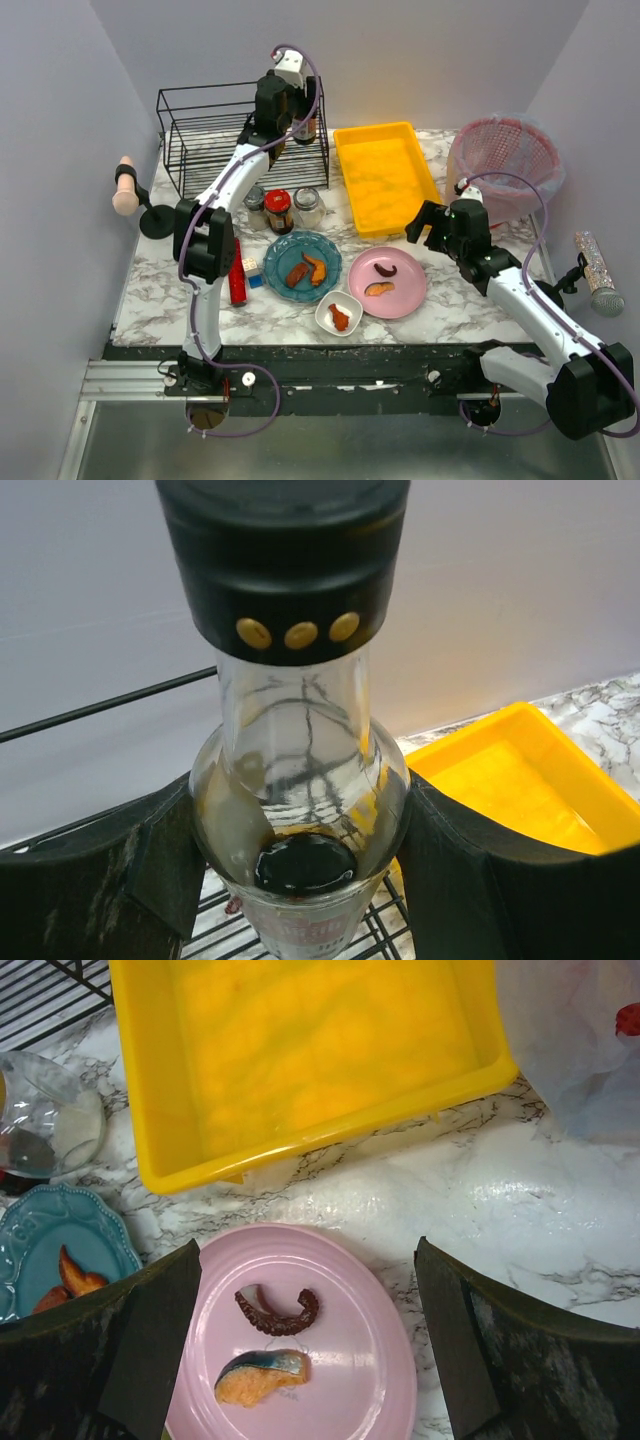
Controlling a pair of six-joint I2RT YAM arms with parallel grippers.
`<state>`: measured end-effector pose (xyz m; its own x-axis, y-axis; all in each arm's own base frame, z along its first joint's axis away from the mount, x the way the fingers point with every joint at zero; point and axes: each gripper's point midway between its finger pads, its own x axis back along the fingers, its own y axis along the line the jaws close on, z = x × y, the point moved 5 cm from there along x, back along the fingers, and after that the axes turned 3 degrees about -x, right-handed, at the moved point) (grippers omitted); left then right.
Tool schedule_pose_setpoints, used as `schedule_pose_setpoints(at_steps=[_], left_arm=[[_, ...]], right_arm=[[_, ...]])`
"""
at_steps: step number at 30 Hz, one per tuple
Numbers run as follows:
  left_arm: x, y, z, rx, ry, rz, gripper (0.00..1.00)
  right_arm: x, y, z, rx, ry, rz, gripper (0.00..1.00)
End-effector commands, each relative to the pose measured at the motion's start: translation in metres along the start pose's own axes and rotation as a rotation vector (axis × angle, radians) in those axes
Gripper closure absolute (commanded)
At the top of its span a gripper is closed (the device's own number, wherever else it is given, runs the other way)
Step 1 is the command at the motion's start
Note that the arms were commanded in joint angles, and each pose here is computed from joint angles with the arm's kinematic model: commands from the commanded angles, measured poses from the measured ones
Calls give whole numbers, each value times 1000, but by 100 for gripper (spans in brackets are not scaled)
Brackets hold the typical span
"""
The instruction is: Clear the kitchen counter
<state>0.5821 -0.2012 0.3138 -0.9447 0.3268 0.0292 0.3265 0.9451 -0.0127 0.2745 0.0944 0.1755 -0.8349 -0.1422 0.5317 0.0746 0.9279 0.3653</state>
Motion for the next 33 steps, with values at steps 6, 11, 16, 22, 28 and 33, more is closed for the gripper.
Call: schedule_pose_setpoints(at_steps=[6, 11, 16, 22, 28, 33], left_arm=[[35, 5, -44, -2, -177, -18, 100], [31, 4, -37, 5, -154, -10, 100], [29, 0, -35, 11, -147, 20, 63], [28, -3, -31, 22, -136, 42, 35], [28, -5, -29, 31, -129, 48, 23], [27, -4, -29, 37, -126, 47, 8]], right_arm=[[0, 0, 9, -2, 38, -8, 4], [0, -1, 10, 2, 38, -8, 4], [0, -1, 9, 3, 36, -4, 4], [-1, -2, 12, 4, 43, -2, 4], [0, -3, 13, 6, 43, -2, 4], [0, -4, 14, 6, 47, 1, 4]])
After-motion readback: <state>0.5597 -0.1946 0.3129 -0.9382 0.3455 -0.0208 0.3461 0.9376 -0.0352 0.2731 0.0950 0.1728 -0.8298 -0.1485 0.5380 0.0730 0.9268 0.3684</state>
